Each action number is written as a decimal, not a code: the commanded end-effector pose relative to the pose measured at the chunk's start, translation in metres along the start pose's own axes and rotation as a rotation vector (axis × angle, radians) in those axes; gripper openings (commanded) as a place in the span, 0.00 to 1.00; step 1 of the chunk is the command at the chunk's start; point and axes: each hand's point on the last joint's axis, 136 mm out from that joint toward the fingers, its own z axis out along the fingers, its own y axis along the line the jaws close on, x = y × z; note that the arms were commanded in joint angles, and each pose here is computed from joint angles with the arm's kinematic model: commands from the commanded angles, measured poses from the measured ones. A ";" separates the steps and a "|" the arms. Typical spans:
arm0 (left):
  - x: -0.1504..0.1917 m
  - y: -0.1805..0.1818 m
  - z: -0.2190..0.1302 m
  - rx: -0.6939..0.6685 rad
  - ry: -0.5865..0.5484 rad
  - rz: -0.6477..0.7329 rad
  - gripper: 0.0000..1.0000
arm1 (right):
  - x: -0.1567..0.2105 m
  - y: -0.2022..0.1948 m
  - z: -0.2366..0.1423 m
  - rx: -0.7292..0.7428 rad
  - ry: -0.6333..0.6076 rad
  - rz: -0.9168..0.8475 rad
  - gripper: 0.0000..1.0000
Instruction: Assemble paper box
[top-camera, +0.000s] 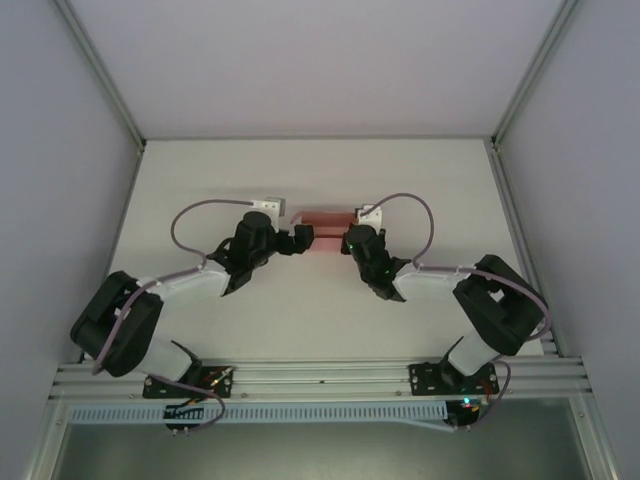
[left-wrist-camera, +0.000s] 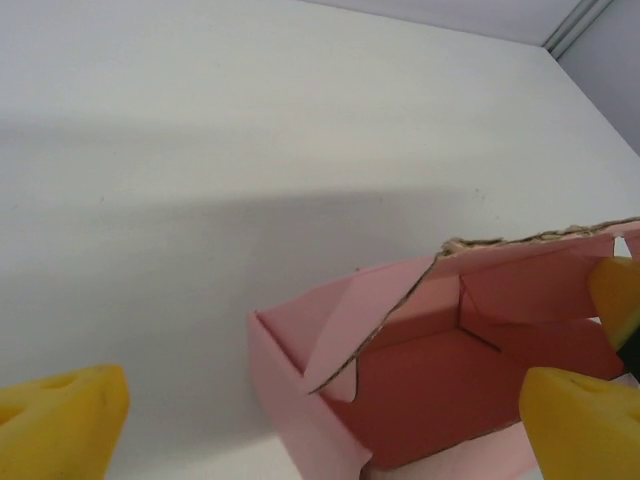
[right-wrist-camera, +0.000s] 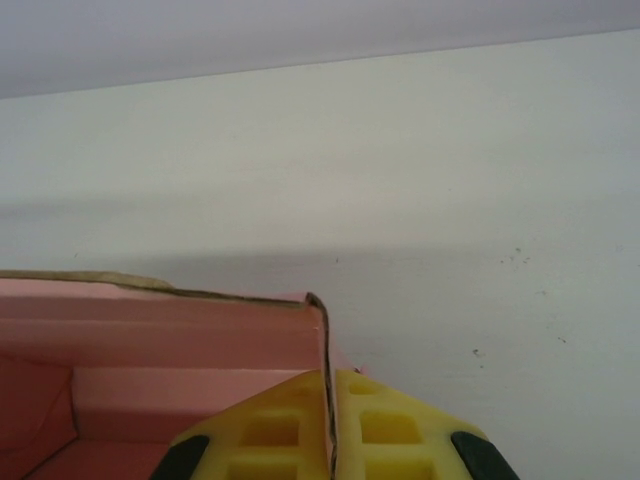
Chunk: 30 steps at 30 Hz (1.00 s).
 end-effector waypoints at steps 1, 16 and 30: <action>0.015 0.019 -0.018 -0.109 0.109 -0.092 1.00 | 0.020 -0.007 -0.009 0.020 0.043 -0.097 0.07; -0.021 -0.003 -0.037 0.001 0.161 -0.214 1.00 | 0.029 -0.001 -0.037 -0.073 0.065 -0.098 0.24; -0.091 0.015 -0.065 -0.073 0.088 -0.214 0.99 | -0.062 -0.005 -0.103 -0.156 -0.066 -0.037 0.83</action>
